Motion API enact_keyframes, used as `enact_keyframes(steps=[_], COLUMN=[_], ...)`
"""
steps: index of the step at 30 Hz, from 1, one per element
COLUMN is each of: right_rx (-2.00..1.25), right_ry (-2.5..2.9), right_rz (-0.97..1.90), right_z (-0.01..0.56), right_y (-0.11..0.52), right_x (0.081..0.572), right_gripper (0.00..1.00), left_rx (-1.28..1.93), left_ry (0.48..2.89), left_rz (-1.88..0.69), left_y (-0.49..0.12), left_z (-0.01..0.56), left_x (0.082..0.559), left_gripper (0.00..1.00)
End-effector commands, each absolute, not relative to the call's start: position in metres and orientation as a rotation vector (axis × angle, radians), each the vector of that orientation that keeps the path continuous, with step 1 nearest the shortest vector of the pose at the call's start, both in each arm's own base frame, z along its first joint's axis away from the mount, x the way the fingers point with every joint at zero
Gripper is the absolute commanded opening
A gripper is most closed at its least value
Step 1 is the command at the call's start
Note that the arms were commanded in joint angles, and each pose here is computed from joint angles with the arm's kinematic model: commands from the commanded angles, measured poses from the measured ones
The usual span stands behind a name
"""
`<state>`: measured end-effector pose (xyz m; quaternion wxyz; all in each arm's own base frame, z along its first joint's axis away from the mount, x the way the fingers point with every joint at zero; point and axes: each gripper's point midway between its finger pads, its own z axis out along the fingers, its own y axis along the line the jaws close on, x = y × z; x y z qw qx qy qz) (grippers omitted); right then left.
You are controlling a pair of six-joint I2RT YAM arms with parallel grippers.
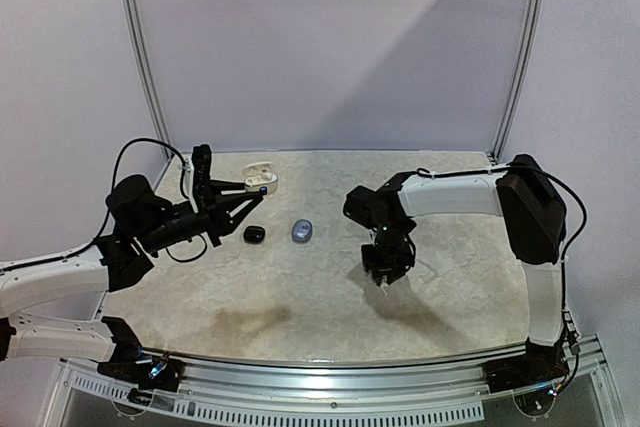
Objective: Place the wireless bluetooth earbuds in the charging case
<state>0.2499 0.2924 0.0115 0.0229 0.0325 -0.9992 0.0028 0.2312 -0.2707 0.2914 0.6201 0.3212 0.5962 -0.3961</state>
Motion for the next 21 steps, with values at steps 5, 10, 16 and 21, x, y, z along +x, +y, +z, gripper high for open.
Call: enact_keyframes(steps=[5,10,16,21], right_rx=[0.062,0.064,0.065,0.088], right_ry=[-3.024,-3.023,-3.018,-3.096], right_rz=[0.105,0.1,0.103,-0.005], right_z=[0.0,0.0,-0.001,0.024], right_y=[0.274,0.275,0.275,0.291], right_x=[0.234,0.233,0.232,0.248], right_gripper=[0.29,0.23,0.1,0.01], left_rx=[0.747,0.748,0.747,0.735], left_ry=[1.372,1.37,1.369,1.36], left_rz=[-0.899,-0.9,-0.897,-0.897], left_y=[-0.267,-0.267,-0.267,-0.266], left_z=[0.288,0.288,0.289,0.292], left_x=[0.229,0.228,0.228,0.229], left_gripper=[0.0,0.0,0.0,0.0])
